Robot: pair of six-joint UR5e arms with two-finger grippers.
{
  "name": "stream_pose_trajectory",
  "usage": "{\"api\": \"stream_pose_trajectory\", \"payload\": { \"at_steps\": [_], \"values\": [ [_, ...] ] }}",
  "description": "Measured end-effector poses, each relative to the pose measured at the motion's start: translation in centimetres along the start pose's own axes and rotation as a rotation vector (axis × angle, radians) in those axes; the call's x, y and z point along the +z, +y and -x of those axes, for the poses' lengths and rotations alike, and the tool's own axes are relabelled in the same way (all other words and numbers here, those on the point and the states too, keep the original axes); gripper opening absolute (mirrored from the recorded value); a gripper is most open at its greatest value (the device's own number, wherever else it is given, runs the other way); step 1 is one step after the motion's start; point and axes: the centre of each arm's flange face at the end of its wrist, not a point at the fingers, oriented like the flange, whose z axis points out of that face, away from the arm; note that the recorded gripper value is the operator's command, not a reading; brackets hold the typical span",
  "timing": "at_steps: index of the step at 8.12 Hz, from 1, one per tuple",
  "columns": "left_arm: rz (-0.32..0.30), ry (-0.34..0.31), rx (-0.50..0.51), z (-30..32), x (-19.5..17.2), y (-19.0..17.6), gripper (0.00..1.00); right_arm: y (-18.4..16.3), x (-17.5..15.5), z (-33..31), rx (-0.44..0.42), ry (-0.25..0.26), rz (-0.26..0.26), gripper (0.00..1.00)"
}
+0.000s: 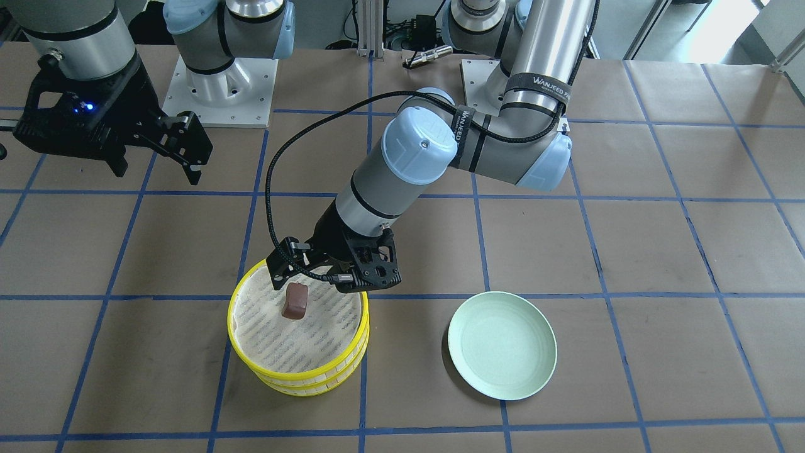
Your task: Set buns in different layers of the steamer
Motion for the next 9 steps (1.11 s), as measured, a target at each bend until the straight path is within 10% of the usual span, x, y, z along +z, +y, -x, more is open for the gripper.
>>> {"api": "stream_pose_trajectory", "payload": {
  "at_steps": [2,7,9],
  "values": [
    [-0.014,-0.049,0.039,0.0,-1.9,-0.2,1.0,0.0,0.0,0.0,0.001,-0.003,0.0,1.0],
    [0.004,-0.513,0.245,10.1,-17.7,-5.0,1.0,0.3,-0.7,1.0,-0.01,-0.004,-0.03,1.0],
    [0.042,-0.583,0.234,12.7,-23.3,-4.1,1.0,1.1,-1.0,2.7,-0.042,0.001,-0.04,1.0]
  ]
}}
